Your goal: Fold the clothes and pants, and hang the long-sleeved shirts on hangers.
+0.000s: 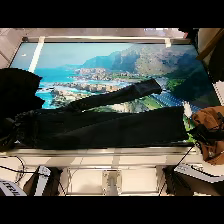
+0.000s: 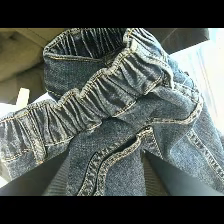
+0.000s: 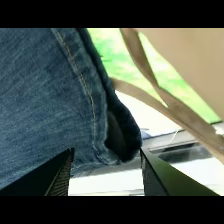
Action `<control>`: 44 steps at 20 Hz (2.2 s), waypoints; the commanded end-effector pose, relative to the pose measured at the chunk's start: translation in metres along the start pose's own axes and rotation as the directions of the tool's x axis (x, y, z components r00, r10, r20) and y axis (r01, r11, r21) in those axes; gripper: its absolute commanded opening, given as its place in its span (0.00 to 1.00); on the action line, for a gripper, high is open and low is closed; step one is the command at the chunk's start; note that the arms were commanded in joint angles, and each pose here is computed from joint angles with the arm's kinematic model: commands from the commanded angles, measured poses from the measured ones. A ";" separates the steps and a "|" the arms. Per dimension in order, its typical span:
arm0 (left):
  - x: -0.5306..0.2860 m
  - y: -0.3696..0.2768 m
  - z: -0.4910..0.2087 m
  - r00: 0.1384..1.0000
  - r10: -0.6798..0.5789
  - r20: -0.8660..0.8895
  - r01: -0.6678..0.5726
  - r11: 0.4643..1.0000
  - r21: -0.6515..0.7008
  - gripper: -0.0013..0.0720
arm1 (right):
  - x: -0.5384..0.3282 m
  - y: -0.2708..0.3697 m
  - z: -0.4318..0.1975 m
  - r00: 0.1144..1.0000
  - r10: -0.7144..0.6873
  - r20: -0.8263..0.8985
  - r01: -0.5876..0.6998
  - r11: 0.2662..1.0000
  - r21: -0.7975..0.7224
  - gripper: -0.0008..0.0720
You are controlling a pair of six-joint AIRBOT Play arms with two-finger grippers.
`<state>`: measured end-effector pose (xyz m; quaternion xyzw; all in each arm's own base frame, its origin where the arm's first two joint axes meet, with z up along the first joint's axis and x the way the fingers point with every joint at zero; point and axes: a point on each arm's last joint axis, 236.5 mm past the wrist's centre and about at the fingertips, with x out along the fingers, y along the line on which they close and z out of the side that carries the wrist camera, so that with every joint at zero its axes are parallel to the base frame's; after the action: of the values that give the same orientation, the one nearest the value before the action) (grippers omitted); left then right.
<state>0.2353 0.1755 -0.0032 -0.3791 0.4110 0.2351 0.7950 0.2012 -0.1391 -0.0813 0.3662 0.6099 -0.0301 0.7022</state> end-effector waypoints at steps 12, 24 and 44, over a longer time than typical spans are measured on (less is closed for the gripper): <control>0.000 0.000 0.001 1.000 0.001 0.005 -0.001 1.000 0.004 0.70 | 0.020 0.003 -0.011 0.999 0.049 -0.013 -0.048 0.998 0.051 0.45; 0.000 0.000 0.001 1.000 0.001 0.005 -0.001 1.000 0.004 0.68 | -0.047 -0.040 -0.008 0.969 -0.240 -0.058 0.240 0.971 -0.014 0.06; 0.056 -0.076 0.058 0.921 -0.262 -0.289 0.279 0.960 0.018 0.73 | -0.151 0.263 0.132 0.831 0.331 0.447 -0.083 0.869 -0.488 0.52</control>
<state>0.3531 0.1842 0.0414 -0.3927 0.4177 0.0775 0.8157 0.3851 -0.1153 0.1615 0.2612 0.3500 0.0582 0.8977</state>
